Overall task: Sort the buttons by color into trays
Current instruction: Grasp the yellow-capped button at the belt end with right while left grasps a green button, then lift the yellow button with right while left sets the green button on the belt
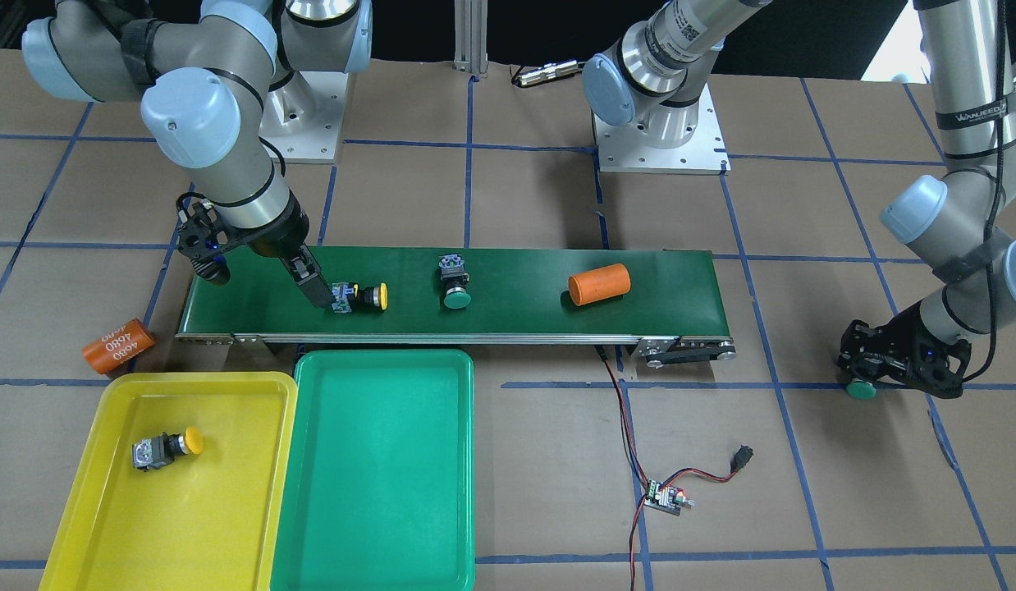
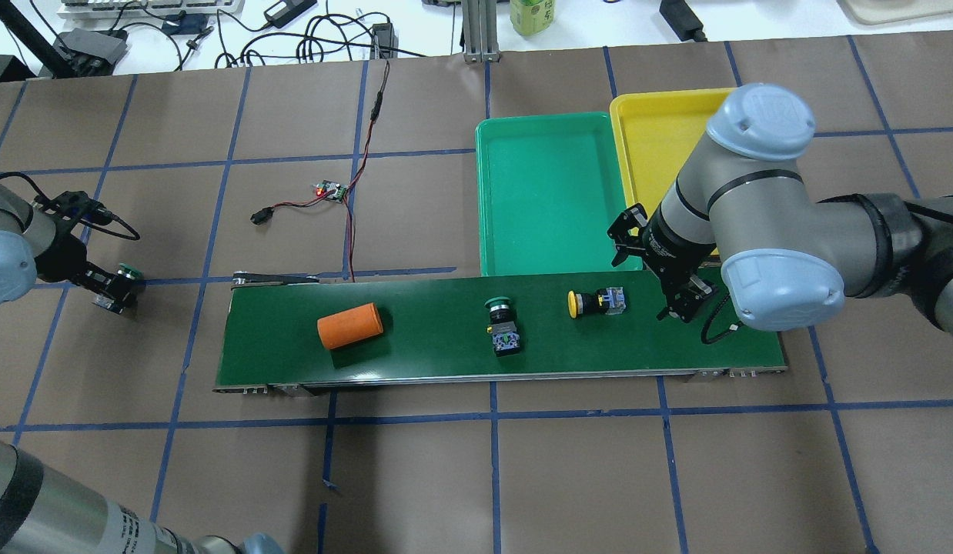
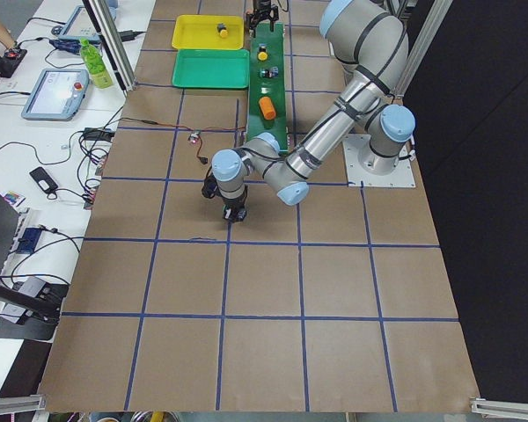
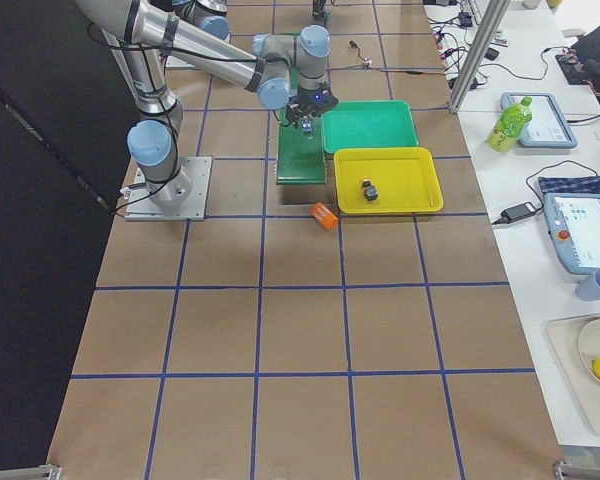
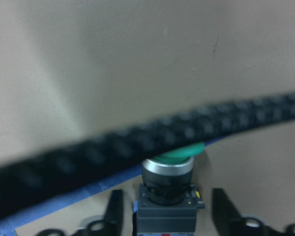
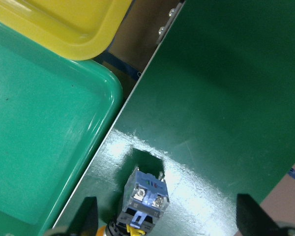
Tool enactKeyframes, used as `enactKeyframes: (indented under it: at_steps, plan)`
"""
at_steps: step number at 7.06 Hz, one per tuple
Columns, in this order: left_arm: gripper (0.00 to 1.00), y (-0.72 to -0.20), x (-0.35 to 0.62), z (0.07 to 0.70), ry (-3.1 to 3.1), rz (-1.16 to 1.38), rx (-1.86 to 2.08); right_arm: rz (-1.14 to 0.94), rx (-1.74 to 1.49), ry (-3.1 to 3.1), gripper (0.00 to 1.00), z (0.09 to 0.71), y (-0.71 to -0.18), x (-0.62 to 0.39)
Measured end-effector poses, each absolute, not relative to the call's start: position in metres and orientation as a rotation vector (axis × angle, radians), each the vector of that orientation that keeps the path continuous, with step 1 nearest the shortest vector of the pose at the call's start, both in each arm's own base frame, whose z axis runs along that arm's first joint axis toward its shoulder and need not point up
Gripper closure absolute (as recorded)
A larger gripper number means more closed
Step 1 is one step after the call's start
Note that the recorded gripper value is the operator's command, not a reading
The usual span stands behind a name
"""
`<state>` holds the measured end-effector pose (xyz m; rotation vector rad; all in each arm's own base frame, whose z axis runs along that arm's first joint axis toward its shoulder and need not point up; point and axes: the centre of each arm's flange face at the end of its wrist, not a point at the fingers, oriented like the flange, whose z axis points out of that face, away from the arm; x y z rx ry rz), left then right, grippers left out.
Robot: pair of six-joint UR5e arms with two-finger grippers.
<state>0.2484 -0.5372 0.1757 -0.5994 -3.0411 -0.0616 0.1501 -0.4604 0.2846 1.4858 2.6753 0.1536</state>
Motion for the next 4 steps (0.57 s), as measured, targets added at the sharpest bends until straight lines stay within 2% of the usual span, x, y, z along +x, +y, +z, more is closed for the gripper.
enactKeyframes:
  at_steps: [2, 4]
  plan:
    - [1.00, -0.547, 0.214, 0.212, -3.086, -0.030, -0.596, 0.183, 1.494, 2.681, 0.00, 0.273, -0.462, 0.149]
    - [1.00, -0.542, 0.124, 0.258, -3.115, -0.036, -0.431, 0.194, 1.500, 2.680, 0.00, 0.269, -0.464, 0.148]
